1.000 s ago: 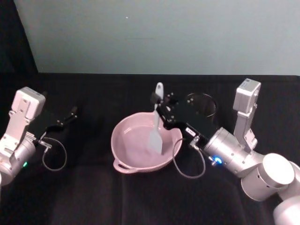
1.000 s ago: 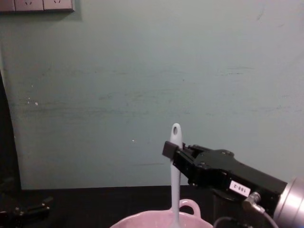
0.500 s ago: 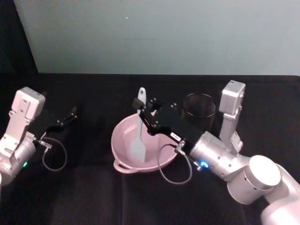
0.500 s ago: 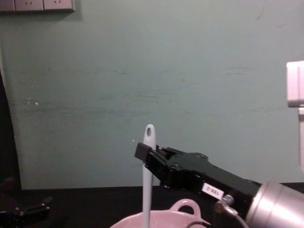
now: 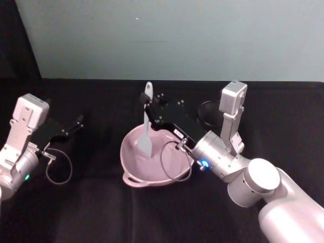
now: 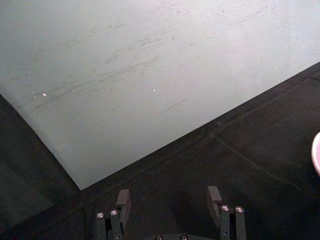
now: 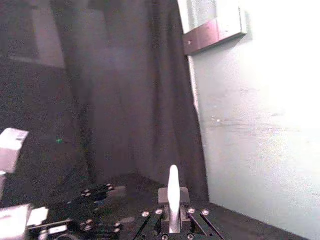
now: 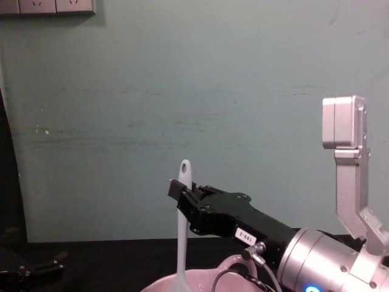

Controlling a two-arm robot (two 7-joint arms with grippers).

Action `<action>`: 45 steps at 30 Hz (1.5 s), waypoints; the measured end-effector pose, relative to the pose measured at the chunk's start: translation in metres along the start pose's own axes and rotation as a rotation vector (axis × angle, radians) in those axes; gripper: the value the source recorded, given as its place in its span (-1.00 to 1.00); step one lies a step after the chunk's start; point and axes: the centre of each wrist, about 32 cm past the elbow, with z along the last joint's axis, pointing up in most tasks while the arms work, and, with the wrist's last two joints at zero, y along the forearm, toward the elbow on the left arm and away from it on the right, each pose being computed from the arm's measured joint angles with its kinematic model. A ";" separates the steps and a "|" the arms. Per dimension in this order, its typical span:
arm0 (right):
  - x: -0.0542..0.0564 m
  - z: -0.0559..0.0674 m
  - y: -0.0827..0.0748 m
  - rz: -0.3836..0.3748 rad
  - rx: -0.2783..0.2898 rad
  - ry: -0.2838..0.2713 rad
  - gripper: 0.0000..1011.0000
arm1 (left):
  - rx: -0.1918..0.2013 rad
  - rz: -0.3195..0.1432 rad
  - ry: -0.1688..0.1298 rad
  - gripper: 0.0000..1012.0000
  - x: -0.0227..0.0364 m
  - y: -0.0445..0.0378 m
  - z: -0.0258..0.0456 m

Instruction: Use the one hand to pick up the spoon and stir the clear water in the bowl.

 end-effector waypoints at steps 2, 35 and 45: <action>0.003 -0.001 0.002 -0.018 0.007 -0.006 -0.77 | 0.000 0.000 0.000 1.00 0.0000 0.0000 0.0000; 0.013 0.024 -0.046 -0.017 -0.004 -0.035 -0.77 | 0.000 0.000 0.000 1.00 0.0000 0.0000 0.0000; -0.008 0.028 -0.052 0.070 -0.023 0.018 -0.77 | 0.000 0.000 0.000 1.00 0.0000 0.0000 0.0000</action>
